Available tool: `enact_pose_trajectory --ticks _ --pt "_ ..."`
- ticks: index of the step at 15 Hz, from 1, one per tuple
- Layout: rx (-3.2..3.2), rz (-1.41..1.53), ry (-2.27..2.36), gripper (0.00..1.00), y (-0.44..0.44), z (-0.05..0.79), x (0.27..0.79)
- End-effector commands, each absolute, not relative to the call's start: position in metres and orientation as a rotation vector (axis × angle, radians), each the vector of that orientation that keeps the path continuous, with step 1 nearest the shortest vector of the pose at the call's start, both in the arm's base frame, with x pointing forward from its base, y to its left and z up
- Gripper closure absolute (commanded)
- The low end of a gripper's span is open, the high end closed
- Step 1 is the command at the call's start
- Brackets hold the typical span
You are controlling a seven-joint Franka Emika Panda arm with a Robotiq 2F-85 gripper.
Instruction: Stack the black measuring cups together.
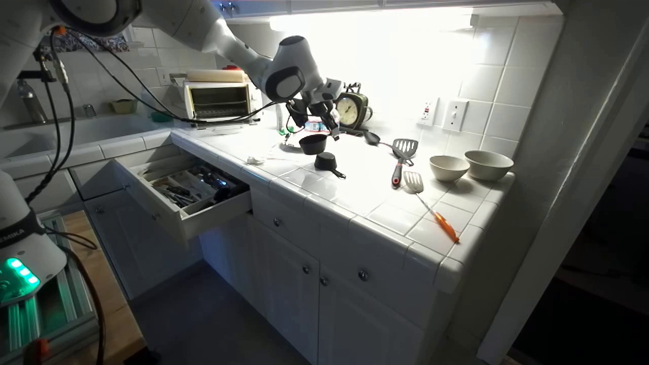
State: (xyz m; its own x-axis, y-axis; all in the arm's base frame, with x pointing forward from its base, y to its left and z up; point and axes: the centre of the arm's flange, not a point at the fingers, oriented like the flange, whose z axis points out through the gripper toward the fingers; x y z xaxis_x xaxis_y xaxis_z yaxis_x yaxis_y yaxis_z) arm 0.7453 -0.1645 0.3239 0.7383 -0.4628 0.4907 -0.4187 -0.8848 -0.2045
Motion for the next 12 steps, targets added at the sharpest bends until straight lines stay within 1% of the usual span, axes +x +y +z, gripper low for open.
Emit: enact_pose_trajectory --ticks 1,12 --pt "-2.838 -0.843 0.677 0.94 -0.173 0.323 0.765" --pt "-2.855 -0.794 0.586 0.94 -0.177 0.313 0.785"
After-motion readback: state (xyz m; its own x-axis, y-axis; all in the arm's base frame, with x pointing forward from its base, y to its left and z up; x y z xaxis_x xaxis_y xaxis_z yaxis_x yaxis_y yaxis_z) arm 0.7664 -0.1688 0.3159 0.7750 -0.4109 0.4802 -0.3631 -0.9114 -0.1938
